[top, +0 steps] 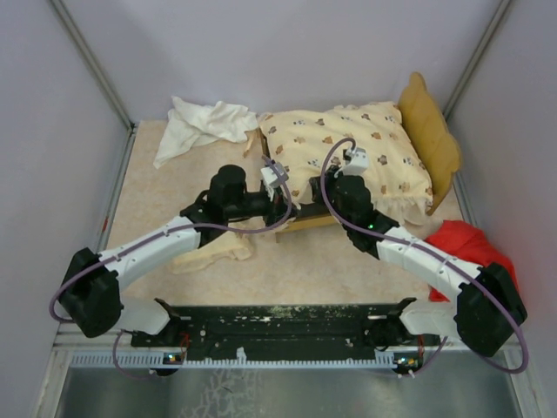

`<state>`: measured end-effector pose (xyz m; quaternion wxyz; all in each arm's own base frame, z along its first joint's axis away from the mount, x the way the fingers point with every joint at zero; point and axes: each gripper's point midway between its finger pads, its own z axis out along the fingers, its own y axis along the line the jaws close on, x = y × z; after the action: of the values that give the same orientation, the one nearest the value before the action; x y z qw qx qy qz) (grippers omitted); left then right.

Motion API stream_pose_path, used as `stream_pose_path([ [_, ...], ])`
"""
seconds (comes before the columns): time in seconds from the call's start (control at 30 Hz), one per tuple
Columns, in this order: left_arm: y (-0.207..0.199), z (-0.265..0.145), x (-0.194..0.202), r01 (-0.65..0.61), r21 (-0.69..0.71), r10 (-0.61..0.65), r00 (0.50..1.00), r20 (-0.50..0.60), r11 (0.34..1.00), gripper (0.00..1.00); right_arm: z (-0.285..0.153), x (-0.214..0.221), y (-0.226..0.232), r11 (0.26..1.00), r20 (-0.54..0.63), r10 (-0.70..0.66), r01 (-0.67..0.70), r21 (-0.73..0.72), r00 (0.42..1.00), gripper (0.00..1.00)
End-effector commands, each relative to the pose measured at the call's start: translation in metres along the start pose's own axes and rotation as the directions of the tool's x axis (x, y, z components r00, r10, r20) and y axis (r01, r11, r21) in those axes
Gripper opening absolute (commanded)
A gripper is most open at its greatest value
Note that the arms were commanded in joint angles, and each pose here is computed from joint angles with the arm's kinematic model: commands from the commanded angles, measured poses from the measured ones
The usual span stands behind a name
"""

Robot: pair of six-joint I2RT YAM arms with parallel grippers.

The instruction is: Set up the pet bed

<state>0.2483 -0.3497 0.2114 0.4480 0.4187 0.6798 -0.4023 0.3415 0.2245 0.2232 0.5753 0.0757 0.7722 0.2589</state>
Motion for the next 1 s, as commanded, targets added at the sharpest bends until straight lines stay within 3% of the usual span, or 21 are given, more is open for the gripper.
stream_pose_path([
  [0.0,-0.049,-0.008,-0.048,0.111,0.228,-0.145,0.979,0.141,0.967,0.04,0.003,-0.043,0.019,0.998,0.112,0.036,-0.030,-0.054,0.993,0.00],
  [0.17,-0.063,-0.005,-0.023,0.229,0.332,-0.280,0.953,0.115,0.915,0.19,0.005,-0.041,0.016,0.998,0.110,0.033,-0.028,-0.047,0.993,0.00],
  [0.37,-0.029,-0.001,0.012,0.154,0.135,-0.156,0.988,0.010,0.979,0.38,0.006,-0.040,0.014,0.999,0.107,0.029,-0.024,-0.043,0.994,0.00],
  [0.5,-0.005,-0.015,0.016,-0.012,-0.007,0.011,0.999,-0.051,1.000,0.39,0.006,-0.041,0.012,0.999,0.110,0.023,-0.019,-0.037,0.994,0.00],
  [0.7,0.034,-0.034,0.025,-0.208,-0.194,0.179,0.972,-0.155,0.959,0.42,0.007,-0.042,0.014,0.999,0.110,0.028,-0.023,-0.048,0.993,0.00],
  [0.97,0.040,-0.013,0.047,-0.264,-0.120,0.239,0.953,-0.189,0.957,0.45,0.007,-0.044,0.016,0.998,0.112,0.035,-0.029,-0.055,0.993,0.00],
])
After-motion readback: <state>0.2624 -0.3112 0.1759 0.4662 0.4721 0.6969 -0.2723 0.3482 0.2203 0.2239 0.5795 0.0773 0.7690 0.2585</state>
